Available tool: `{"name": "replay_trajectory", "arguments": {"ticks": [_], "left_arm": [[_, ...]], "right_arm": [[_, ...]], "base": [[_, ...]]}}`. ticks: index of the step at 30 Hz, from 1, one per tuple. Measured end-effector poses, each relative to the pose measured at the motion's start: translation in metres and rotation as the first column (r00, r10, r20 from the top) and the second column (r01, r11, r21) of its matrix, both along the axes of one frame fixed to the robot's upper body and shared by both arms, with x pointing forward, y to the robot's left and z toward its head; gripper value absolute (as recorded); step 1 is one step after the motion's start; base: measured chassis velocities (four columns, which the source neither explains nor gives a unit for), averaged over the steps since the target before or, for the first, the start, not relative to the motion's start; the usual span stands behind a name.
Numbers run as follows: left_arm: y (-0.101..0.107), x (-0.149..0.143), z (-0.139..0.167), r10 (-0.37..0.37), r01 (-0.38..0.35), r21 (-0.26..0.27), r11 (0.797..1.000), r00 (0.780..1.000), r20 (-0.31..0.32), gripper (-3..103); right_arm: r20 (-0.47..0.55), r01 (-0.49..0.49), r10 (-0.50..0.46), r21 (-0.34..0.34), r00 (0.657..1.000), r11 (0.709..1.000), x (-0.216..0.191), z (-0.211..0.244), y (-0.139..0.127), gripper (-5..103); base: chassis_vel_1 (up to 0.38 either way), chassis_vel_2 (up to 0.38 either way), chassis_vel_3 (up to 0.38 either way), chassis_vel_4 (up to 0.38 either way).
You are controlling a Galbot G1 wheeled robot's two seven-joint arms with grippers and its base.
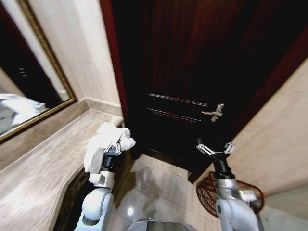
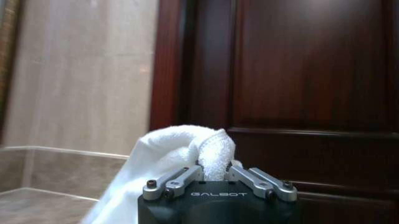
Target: Discard the used towel into the hamper.
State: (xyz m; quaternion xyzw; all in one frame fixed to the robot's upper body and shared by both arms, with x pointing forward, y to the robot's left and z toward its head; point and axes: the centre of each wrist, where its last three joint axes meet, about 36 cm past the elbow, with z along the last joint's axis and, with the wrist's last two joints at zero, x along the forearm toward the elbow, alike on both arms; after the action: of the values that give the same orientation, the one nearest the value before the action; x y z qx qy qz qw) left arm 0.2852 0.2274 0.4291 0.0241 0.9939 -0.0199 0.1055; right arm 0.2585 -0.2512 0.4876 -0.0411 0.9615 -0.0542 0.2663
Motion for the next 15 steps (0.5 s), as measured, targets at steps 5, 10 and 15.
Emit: {"name": "replay_trajectory", "arguments": {"ticks": [5,10,15], "left_arm": [[0.001,0.002,-0.001,0.0,0.0,0.0,1.0,1.0,0.0,6],[0.003,0.007,-0.004,-0.006,0.006,-0.006,1.0,1.0,-0.009,6],[0.004,0.01,-0.003,-0.007,0.007,-0.009,1.0,1.0,-0.015,6]], "right_arm": [[-0.038,0.024,-0.023,0.017,0.999,1.0,-0.015,0.003,-0.002,100],[-0.07,0.048,-0.046,0.023,0.996,0.999,-0.026,0.001,-0.007,100],[-0.084,0.072,-0.069,0.029,0.994,0.997,-0.032,0.001,-0.008,100]], "base": [[-0.1,-0.132,-0.134,-0.111],[-0.128,-0.124,-0.124,-0.132],[-0.129,-0.133,-0.113,-0.125]]}}
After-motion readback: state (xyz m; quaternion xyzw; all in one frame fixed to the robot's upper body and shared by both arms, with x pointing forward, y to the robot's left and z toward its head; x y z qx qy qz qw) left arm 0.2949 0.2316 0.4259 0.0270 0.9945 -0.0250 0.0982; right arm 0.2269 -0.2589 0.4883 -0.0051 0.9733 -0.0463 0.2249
